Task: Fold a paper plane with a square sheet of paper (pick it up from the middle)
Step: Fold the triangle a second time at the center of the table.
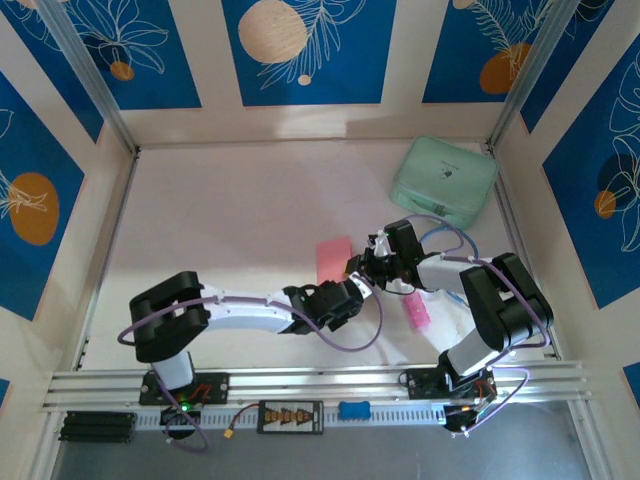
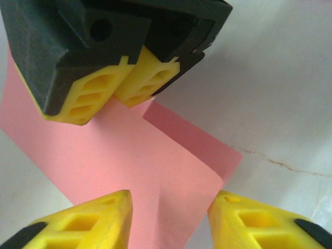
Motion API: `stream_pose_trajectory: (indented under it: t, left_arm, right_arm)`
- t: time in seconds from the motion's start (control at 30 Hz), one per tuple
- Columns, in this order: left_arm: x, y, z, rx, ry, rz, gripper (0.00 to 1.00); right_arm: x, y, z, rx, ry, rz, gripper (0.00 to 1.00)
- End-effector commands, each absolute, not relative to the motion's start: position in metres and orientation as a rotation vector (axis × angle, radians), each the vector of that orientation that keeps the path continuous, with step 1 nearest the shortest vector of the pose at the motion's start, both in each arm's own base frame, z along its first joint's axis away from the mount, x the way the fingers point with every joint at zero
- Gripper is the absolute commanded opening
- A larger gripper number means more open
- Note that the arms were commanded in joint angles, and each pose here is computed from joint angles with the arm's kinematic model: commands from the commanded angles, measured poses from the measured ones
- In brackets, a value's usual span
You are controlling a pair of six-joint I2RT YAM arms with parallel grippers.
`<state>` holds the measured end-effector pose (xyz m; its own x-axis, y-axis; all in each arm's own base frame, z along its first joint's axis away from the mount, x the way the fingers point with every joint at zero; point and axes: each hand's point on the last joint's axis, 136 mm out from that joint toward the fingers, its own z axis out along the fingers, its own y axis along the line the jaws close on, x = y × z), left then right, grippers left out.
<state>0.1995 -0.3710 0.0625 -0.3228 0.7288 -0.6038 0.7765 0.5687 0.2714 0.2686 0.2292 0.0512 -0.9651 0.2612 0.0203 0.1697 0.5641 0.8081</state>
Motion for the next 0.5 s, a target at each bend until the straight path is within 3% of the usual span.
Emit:
stream_pose_trajectory:
  t: [0.0,0.47]
  left_arm:
    - [0.202,-0.377,0.067,1.188,2.09,-0.076,0.37]
    - [0.2,-0.383,0.08,1.143,2.127,-0.17,0.0]
  right_arm:
    - [0.265,0.231,0.056,0.347,2.698,1.406,0.18]
    - [0.261,0.222,0.058,0.349,2.689,1.344,0.23]
